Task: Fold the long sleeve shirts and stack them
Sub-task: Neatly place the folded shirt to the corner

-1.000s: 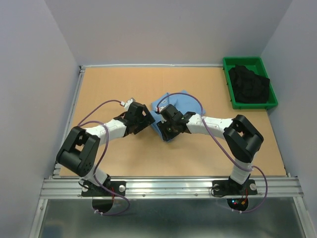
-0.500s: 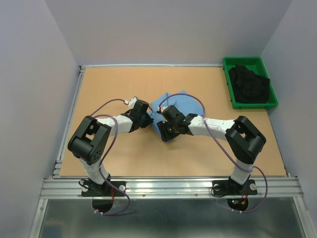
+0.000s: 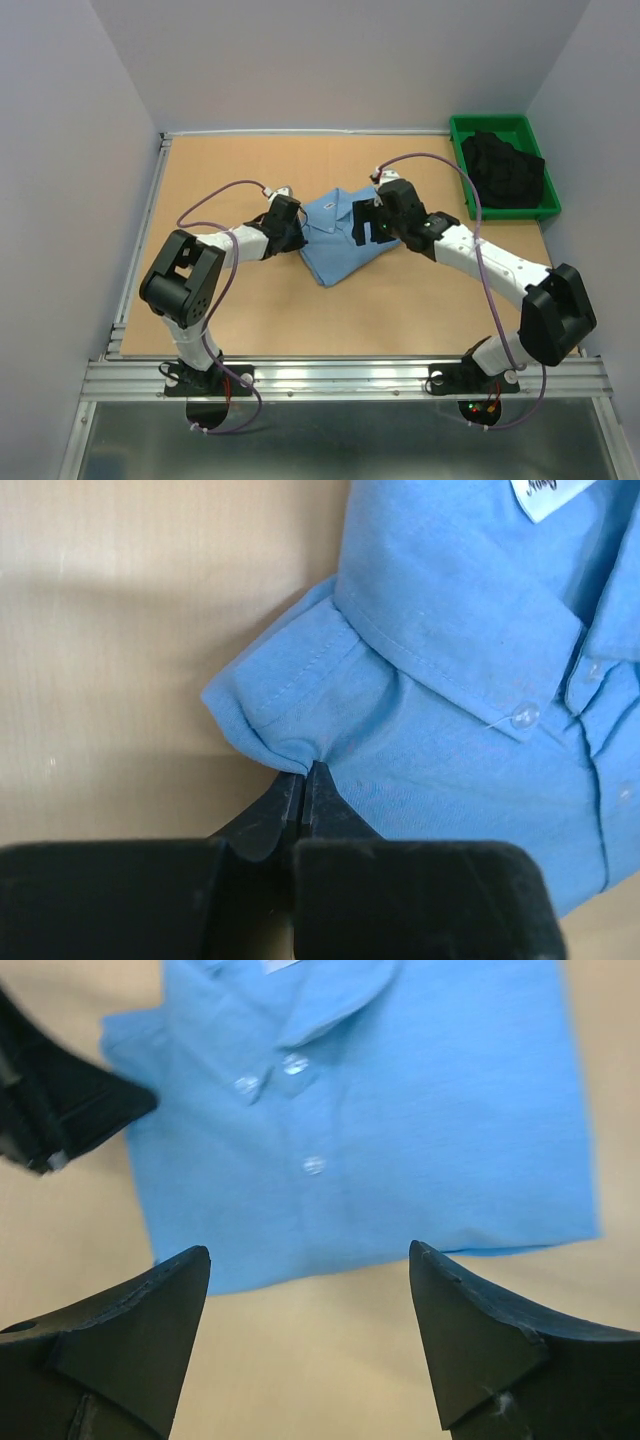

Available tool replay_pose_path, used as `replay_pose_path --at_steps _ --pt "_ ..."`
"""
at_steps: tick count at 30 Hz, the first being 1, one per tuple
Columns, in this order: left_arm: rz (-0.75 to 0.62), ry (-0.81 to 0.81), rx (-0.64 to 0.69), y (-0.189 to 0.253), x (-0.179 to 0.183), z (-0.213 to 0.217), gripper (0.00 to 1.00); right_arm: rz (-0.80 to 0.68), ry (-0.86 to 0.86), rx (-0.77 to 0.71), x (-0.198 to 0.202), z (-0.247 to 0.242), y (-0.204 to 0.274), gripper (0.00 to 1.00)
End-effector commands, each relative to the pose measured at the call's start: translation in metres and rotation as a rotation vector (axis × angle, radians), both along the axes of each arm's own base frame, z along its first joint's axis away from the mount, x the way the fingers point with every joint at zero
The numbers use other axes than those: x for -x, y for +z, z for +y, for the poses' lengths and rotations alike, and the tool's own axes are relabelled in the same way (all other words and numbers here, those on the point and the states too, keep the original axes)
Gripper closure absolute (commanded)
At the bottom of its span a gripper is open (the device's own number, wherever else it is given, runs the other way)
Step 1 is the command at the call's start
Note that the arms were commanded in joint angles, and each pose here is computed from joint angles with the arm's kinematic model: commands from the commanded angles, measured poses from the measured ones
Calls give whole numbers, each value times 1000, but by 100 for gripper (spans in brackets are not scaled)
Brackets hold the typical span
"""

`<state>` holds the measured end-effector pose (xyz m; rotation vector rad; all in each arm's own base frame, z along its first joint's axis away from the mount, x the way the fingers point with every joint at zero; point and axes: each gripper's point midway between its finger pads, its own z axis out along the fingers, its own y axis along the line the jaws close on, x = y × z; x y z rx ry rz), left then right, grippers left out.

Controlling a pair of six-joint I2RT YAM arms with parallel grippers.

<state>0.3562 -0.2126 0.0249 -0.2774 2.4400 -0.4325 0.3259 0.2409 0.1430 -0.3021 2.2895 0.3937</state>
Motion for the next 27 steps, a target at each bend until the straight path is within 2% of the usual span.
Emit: replay_pose_path --at_steps 1,6,8,10,15,17,18,20,22,23,25,27 --pt "9 -256 -168 -8 8 -2 100 -32 -113 -10 -9 -32 18 14" --pt "-119 -493 -223 14 -7 -73 100 -89 -200 -2 -15 -55 36 14" --pt "-125 -589 -220 7 -3 -102 100 -104 -233 -3 -16 -62 41 14" --pt "-175 -638 -190 22 -9 -132 100 -110 -256 -7 -16 -67 43 14" --pt "-162 -747 -127 20 14 -190 100 -111 -375 -5 -16 -97 41 15" --pt "-157 -779 -98 22 27 -206 95 -104 -408 -11 -15 -107 39 15" --pt "-155 -750 -66 30 27 -210 91 -94 -434 -15 -14 -116 35 15" --pt "-137 -685 -35 34 26 -203 66 -71 -448 -18 -12 -122 29 15" --pt "-134 -597 28 56 21 -191 48 -34 -449 -20 -11 -125 19 15" --pt "-105 -562 26 50 24 -176 39 -23 -445 -22 -10 -124 16 16" --pt "-94 -450 57 62 14 -143 27 5 -436 -21 -8 -122 7 16" --pt "-91 -340 72 69 -1 -107 21 22 -421 -11 -9 -120 1 17"
